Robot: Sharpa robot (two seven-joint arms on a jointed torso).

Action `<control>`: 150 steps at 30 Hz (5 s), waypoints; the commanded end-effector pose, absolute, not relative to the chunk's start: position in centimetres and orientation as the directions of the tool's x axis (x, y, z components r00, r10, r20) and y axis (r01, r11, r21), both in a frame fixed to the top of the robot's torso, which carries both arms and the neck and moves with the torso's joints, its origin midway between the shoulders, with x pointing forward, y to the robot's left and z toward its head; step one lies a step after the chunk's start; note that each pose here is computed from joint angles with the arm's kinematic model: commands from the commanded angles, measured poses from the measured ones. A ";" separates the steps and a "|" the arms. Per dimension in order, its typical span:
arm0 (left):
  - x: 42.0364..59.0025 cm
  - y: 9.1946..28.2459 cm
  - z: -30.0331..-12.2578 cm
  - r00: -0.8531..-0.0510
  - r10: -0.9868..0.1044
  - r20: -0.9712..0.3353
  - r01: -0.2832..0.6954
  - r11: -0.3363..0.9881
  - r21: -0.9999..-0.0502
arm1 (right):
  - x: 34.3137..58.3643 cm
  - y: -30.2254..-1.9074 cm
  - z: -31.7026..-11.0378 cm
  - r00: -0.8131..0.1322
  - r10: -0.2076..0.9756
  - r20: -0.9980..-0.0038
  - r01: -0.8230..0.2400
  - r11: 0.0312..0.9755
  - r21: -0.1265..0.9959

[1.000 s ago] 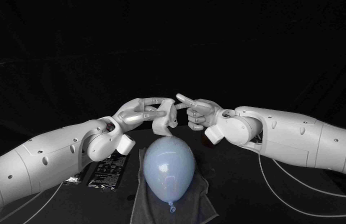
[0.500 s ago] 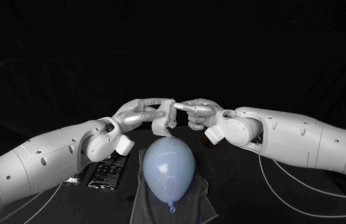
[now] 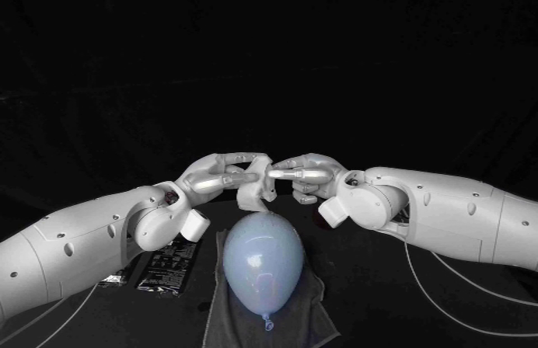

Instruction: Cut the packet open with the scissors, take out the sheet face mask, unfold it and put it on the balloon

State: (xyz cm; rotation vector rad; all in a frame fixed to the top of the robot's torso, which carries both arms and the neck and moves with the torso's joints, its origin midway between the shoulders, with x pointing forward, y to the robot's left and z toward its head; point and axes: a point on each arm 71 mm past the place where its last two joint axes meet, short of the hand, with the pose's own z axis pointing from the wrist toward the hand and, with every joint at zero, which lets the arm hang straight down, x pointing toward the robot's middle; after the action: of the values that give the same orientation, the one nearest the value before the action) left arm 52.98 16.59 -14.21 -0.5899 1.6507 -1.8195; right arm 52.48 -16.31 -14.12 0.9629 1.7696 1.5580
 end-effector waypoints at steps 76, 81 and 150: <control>52.9 16.8 -14.0 -0.715 -0.695 -0.082 0.156 -0.044 -0.987 | 52.3 -17.9 -13.2 -0.311 0.931 -0.192 -0.036 0.190 0.981; 52.8 16.8 -14.0 -0.716 -0.693 -0.086 0.158 -0.040 -0.987 | 52.4 -18.0 -13.2 -0.304 0.932 -0.200 -0.034 0.199 0.979; 51.9 15.9 -13.9 -0.716 -0.650 -0.256 0.270 0.081 -0.959 | 52.6 -17.0 -12.7 -0.189 0.951 -0.245 -0.116 0.226 0.967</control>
State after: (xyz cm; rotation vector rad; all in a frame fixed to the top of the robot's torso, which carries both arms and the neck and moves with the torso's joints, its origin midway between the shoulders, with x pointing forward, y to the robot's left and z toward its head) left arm 51.79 15.72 -14.11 -0.3729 1.7104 -1.7150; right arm 52.72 -17.13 -12.87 0.8863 1.4060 1.1968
